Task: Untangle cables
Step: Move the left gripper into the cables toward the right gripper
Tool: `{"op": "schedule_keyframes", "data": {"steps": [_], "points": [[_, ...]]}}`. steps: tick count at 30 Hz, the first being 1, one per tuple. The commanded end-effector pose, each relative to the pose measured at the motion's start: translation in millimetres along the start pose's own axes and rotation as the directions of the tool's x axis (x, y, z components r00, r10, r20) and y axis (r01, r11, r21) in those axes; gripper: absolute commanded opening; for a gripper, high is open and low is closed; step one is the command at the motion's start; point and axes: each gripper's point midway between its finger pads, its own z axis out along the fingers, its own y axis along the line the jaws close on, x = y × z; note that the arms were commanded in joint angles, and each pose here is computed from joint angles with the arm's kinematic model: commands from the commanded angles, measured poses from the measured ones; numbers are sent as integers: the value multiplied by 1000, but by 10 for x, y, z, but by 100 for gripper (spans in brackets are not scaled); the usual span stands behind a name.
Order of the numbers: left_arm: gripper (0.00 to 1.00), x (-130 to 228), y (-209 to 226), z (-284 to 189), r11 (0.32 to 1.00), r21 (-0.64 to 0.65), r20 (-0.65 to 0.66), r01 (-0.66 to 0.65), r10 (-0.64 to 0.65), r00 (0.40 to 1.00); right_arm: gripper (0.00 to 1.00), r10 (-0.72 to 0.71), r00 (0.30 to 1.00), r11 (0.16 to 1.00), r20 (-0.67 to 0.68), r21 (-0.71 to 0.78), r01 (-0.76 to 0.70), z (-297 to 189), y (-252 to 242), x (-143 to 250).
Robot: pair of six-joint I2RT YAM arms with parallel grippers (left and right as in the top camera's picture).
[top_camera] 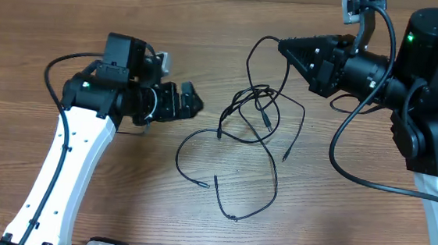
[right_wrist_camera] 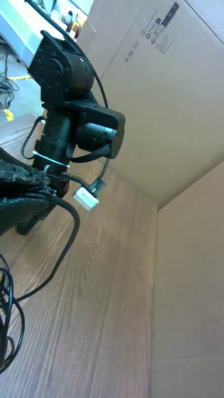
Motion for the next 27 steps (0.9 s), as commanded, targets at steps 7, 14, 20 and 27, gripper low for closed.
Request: {"op": "schedule_keyframes", "data": {"steps": [7,14,20,27], "points": [[100,70,-488,111,942,136,18,-307,308,951,4,-52,997,992,-49,-114,46,84,347,120],[99,18,-472,224,929,17,39,-370,369,928,4,-65,994,977,-87,-210,46,75,536,206],[90,30,-463,355,927,11,13,-375,375,927,4,-70,992,965,-105,-258,41,52,618,243],[21,56,-335,601,938,5,-58,-346,345,937,4,-71,992,965,-105,-259,41,51,619,243]]}}
